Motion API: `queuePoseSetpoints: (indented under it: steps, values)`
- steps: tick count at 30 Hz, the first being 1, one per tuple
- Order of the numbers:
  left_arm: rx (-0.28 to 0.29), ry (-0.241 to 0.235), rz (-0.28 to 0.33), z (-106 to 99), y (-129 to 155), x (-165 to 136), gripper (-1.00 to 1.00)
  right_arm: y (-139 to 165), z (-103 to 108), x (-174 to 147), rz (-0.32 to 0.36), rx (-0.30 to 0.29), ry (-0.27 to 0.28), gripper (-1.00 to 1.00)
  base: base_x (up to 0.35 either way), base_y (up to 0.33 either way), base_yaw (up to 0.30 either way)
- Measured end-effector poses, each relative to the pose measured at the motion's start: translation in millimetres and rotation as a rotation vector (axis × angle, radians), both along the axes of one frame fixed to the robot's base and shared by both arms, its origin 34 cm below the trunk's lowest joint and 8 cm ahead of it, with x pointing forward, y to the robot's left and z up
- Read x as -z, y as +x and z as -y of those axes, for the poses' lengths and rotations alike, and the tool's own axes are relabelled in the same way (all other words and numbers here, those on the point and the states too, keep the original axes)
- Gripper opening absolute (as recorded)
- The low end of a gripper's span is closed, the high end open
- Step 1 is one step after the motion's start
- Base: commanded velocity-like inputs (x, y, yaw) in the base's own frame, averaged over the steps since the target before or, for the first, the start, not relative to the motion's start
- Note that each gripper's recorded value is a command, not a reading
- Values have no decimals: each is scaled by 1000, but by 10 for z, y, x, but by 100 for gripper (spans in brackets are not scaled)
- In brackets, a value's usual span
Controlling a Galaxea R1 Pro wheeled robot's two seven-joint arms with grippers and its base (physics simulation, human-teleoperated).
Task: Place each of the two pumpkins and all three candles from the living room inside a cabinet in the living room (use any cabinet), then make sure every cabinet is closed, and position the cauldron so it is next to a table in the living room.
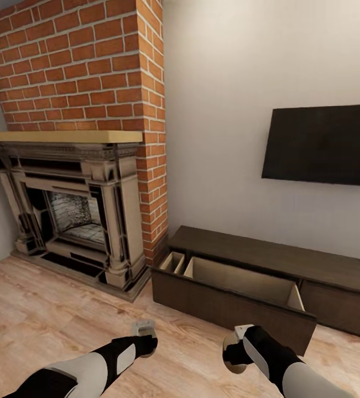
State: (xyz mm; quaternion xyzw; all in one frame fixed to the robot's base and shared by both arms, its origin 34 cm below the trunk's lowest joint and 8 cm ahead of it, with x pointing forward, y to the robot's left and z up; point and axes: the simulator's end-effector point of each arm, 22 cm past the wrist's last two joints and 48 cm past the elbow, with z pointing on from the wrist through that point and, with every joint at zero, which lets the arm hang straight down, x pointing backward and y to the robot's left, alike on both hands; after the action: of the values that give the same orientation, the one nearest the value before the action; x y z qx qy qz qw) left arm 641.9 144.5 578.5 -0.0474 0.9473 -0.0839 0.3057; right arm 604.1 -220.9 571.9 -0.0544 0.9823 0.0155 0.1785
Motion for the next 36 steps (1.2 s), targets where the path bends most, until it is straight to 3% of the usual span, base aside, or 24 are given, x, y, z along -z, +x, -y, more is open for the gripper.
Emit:
queuePoseSetpoints:
  steps: [10,25,36]
  values:
    - [0,0,2,-1,4,-2,-100,-1,5,1,-1,2,-1,-100,140,262,-293]
    - [1,-1,2,11,4,-2,-100,0,7,2,-1,1,-2,-100,14,11,-293]
    - [1,-1,2,11,2,-6,-100,-1,8,-1,0,1,-2,-100,257,0,-288]
